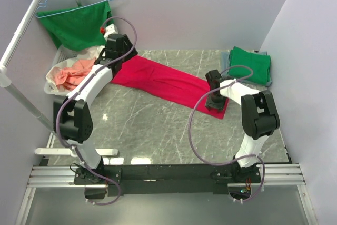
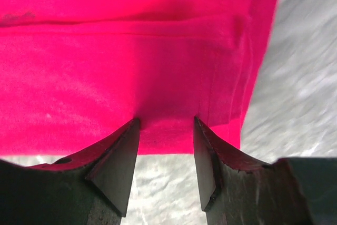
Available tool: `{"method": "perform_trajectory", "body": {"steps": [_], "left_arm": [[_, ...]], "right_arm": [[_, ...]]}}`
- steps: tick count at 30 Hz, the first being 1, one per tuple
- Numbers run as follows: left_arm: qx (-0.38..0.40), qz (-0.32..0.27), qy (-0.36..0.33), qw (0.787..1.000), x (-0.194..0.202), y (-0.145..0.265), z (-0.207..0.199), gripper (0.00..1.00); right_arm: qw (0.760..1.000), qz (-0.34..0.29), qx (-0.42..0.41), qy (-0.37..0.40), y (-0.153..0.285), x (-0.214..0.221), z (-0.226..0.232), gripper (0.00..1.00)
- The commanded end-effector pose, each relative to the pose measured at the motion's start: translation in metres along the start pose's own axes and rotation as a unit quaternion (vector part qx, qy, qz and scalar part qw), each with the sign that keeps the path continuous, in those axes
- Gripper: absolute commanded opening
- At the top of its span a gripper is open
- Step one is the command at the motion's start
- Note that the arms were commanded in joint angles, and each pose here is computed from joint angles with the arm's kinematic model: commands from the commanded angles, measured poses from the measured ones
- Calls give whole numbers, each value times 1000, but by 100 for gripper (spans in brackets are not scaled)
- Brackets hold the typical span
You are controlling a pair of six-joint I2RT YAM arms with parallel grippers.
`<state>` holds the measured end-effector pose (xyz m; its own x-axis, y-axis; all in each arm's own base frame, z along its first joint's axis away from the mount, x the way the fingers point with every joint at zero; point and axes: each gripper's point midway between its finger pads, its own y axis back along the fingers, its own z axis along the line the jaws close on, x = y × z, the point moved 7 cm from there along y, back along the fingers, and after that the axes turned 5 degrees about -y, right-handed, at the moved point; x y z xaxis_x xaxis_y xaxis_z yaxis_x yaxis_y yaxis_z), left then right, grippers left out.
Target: Fold and stack the t-shirts
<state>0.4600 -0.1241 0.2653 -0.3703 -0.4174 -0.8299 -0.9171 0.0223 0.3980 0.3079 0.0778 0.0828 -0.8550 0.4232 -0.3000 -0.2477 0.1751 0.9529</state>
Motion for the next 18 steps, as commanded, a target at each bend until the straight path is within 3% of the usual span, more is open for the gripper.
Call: {"method": "perform_trajectory", "body": {"steps": [1, 9, 18], "left_arm": [[1, -45, -11, 999, -30, 34, -3, 66], [-24, -37, -17, 999, -29, 44, 5, 67], [-58, 28, -23, 998, 1, 16, 11, 67]], "right_arm": [[999, 36, -33, -2, 13, 45, 5, 52], [995, 42, -80, -36, 31, 125, 14, 51], [988, 68, -119, 68, 70, 232, 37, 51]]}}
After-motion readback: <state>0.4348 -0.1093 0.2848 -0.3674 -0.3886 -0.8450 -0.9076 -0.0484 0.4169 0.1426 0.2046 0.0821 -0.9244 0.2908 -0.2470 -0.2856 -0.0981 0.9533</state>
